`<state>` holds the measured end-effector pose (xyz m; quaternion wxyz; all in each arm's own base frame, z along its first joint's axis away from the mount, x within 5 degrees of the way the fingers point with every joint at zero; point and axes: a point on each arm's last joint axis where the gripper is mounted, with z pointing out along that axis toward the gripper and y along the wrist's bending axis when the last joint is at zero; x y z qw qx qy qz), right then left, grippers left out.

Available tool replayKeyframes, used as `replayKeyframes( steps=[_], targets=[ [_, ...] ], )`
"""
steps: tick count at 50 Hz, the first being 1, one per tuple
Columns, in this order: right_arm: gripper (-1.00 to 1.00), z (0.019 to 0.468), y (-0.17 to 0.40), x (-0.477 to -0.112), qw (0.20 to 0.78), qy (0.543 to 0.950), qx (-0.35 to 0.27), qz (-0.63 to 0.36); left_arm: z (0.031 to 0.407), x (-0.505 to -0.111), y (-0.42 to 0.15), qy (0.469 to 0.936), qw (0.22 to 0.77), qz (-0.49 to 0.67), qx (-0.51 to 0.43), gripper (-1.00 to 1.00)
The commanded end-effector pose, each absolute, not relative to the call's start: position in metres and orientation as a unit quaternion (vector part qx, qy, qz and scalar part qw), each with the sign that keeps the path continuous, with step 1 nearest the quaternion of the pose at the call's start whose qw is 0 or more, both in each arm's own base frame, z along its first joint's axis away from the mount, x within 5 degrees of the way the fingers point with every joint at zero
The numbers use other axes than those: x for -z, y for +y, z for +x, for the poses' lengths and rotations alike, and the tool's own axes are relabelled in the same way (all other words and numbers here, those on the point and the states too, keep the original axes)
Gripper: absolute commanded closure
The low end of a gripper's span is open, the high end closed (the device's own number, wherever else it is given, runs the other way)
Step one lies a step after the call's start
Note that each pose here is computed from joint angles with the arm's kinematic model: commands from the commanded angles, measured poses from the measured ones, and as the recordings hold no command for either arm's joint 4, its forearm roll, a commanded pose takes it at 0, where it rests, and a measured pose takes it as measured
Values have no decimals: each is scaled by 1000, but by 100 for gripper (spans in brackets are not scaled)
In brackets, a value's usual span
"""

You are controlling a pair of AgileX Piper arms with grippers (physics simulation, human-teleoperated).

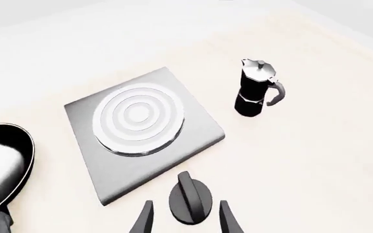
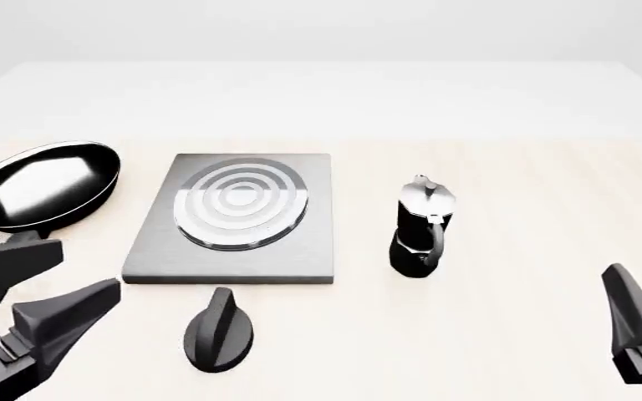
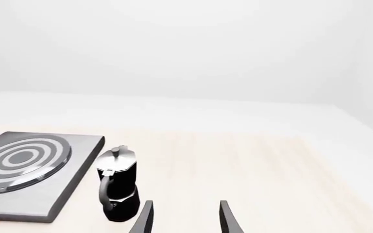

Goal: Turn on the stove and put the frying pan on it.

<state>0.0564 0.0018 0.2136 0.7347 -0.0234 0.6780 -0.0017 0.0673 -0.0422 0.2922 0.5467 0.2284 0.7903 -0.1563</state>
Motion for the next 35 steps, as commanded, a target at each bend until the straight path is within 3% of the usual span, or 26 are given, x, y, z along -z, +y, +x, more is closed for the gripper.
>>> replayKeyframes(
  steps=[1, 35],
  targets=[
    [-100, 56, 2, -213, 735, 678, 0, -27, 58, -300, -24, 806, 556, 178, 100, -100],
    [-100, 56, 4, -214, 735, 677, -7, -35, 91, -286, 4, 857, 511, 48, -49, -100]
  ],
)
